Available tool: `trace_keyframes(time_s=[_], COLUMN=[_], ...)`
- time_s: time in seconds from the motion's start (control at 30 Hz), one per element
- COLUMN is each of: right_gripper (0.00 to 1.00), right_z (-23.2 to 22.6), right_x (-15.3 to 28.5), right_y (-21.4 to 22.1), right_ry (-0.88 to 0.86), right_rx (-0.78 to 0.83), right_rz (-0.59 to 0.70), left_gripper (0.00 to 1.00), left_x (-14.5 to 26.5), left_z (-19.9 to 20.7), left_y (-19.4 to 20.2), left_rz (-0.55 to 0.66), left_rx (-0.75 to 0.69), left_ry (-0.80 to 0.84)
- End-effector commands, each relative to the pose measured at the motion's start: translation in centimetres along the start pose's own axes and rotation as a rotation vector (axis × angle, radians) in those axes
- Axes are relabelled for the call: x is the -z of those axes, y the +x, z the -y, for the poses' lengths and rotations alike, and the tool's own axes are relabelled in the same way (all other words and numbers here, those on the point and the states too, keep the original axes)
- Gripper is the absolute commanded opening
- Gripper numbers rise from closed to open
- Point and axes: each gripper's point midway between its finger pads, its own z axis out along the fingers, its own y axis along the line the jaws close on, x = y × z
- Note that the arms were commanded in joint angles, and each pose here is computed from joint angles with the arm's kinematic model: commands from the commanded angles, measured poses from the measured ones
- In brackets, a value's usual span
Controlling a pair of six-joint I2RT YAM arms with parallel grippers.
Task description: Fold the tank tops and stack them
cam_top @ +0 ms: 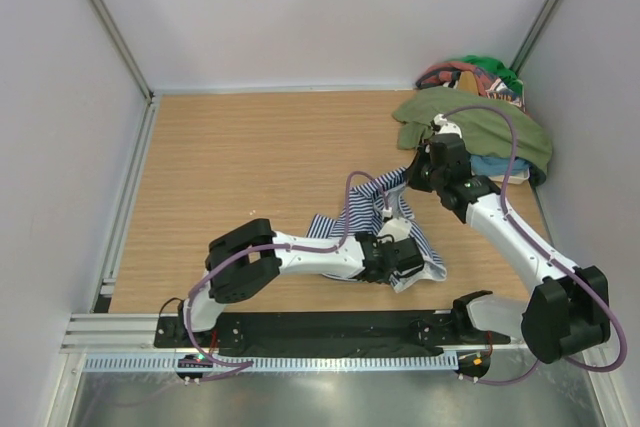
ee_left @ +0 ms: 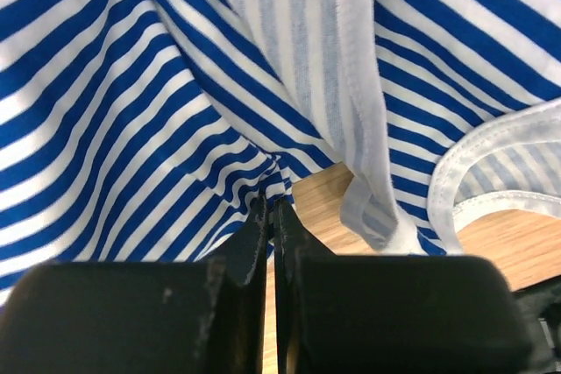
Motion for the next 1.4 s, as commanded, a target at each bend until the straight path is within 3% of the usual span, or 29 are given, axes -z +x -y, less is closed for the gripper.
trace_keyframes(time_s=[0.0,0.1,0.2,0.33,0.5,0.7,0.8,0.93,1.1,1.37], right_gripper=[0.05,0.05,0.04,0.01,0.01,0.01,0.01,0.01,0.01,0.01], right_z=[-0.6,-0.6,-0.8,-1.2,-2.8,-7.4,-9.5,-11.6,-12.6,-13.1], right_x=[0.6,0.5,0.5,0.6,-0.3,1.3,4.2,9.4,14.7,21.8], right_y=[-1.5,-1.7,-2.3,-4.3,-6.5,-11.8,-15.3,-16.0,-13.6,-9.9], right_ry=[-0.027,-0.019,-0.02,-0.021,-0.066,-0.227,-0.287,-0.424,-0.567,-0.71], right_rx=[-0.011,-0.003,0.002,-0.01,-0.03,-0.01,0.012,0.068,0.112,0.163], right_rz=[0.051,0.045,0.047,0.074,0.068,0.128,0.197,0.25,0.26,0.247], left_gripper=[0.0,0.0,0.0,0.0,0.0,0.0,0.0,0.0,0.0,0.0], left_x=[2.5,6.8,9.1,14.0,19.9,26.1,29.9,34.9,40.4,44.9], left_z=[-2.5,-2.6,-5.3,-15.2,-26.5,-34.8,-36.0,-36.1,-36.0,-33.8], left_y=[-0.8,-3.7,-6.2,-11.1,-14.3,-15.8,-16.7,-16.7,-13.4,-10.2], left_rz=[0.025,0.097,0.146,0.243,0.385,0.531,0.626,0.774,0.954,1.105], left_rx=[0.01,0.029,0.093,0.306,0.478,0.606,0.586,0.547,0.536,0.507], left_ry=[-0.045,0.074,0.156,0.172,0.046,-0.041,-0.059,-0.068,-0.088,0.013])
